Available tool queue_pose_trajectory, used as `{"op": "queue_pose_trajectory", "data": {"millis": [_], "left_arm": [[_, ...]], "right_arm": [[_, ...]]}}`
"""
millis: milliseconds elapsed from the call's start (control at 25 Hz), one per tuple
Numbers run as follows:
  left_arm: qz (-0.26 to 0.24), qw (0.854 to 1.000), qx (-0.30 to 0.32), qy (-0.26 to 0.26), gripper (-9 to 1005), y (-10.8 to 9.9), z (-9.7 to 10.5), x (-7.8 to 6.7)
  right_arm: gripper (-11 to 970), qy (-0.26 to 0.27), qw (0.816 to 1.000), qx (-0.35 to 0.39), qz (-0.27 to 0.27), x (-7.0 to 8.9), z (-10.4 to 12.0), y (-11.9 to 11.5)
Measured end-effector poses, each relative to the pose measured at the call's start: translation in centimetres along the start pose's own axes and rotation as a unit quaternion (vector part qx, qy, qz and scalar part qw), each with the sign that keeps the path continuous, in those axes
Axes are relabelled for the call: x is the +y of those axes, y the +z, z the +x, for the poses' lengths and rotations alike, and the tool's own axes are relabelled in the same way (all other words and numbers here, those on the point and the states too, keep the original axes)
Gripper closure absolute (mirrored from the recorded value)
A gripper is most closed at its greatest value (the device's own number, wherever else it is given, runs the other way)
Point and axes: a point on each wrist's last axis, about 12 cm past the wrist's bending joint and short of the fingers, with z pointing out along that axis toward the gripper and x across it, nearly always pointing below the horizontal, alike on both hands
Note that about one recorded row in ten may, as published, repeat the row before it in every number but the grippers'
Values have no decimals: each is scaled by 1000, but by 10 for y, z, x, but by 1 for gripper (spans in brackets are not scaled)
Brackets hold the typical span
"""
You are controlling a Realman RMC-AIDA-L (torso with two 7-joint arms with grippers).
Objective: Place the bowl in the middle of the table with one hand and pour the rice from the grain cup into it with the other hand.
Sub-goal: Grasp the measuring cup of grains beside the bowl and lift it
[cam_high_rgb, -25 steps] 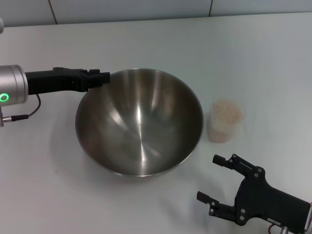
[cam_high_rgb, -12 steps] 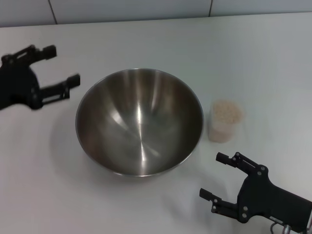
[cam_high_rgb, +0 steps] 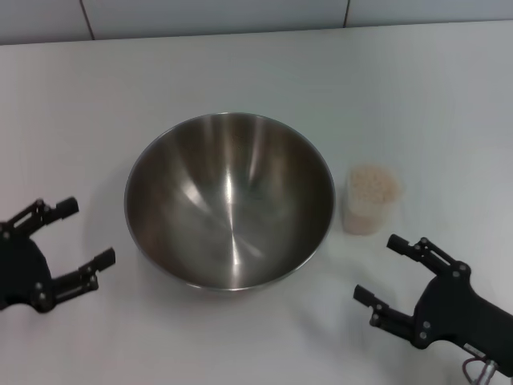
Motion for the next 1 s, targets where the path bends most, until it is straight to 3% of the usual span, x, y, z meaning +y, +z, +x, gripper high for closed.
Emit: {"op": "queue_pose_trajectory", "data": {"millis": [80,200,560,1000], "left_arm": [[0,1000,0,0,134,0,0,0],[-13,1000,18,-16,134,-12,25,-17],[-1,1000,24,-18,134,-7,28,-20],[2,1000,21,-20,134,-5,26,-19]], "right_arm": [[122,3,1000,0,19,-1,1,-3],[123,5,998,-1,57,-6,2,-9],[123,-9,979,22,200,-24,10,-8],[123,-11,977,35,211,-39,10,16]]}}
